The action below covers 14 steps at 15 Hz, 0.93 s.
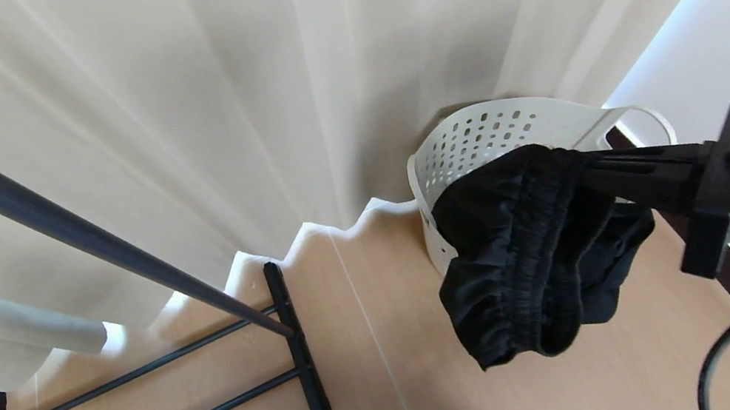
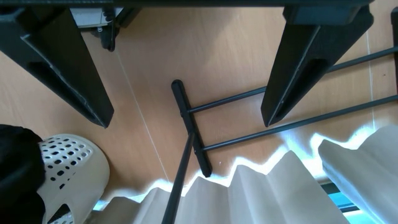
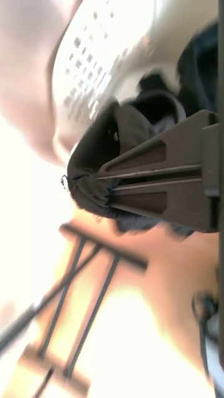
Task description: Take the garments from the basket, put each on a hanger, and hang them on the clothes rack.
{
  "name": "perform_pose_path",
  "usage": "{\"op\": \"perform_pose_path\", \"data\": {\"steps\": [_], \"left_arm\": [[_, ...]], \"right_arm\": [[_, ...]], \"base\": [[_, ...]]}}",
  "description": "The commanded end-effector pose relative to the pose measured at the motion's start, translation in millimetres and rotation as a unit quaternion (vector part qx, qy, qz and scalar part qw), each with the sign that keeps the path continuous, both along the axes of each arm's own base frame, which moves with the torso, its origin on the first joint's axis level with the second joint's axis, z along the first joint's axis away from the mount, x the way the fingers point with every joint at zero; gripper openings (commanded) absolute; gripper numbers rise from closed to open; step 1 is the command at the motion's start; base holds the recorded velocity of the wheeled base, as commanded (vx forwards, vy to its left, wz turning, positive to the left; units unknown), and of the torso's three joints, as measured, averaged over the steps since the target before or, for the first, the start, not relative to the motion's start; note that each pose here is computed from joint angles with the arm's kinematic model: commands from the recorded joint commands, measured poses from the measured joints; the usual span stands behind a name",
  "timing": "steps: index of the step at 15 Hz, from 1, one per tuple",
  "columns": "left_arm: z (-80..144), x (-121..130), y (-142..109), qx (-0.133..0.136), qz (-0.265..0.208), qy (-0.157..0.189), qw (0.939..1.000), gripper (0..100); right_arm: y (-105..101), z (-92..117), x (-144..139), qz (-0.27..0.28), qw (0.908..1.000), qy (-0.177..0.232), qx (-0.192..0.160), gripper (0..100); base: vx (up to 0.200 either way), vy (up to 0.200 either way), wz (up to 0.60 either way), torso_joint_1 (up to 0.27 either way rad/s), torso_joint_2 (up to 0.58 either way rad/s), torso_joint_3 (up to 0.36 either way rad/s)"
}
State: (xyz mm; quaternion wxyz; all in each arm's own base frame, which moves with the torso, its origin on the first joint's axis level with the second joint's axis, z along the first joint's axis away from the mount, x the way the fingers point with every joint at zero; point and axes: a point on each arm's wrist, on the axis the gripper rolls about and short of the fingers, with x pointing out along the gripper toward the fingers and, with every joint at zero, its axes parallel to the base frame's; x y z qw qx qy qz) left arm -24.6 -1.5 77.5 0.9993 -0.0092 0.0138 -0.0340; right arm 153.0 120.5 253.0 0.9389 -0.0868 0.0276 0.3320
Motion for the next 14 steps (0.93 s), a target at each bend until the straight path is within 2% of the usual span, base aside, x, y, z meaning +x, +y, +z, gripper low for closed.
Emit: {"op": "perform_pose_path", "data": {"steps": [1,9,10,12,14], "left_arm": [[-0.2,0.0,0.0,0.000,0.000,0.000,1.0000,100],[-0.2,0.2,-0.1,0.003,-0.001,0.001,1.0000,100],[-0.8,0.3,-0.1,0.006,-0.003,0.002,1.0000,100],[-1.2,0.4,-0.1,0.034,-0.003,0.001,0.9994,100],[-1.2,0.3,-0.1,0.036,-0.003,0.000,0.9993,100]], "right_arm": [[-6.4,3.2,-22.8,0.025,0.9994,-0.014,0.021,0],[-1.6,-2.8,-17.3,0.024,0.9997,-0.002,0.011,0],[-1.6,-2.8,-17.3,0.024,0.9997,-0.002,0.011,0],[-1.6,-3.3,-17.3,0.024,0.9997,-0.001,0.010,0],[-1.4,-3.7,-17.0,0.024,0.9997,0.000,0.009,0]], "base": [[0.000,0.000,0.00,0.000,0.00,0.000],[0.000,0.000,0.00,0.000,0.00,0.000],[0.000,0.000,0.00,0.002,0.00,0.100],[0.000,0.000,0.00,0.005,0.00,0.154],[0.000,0.000,0.00,-0.007,0.00,0.193]]}}
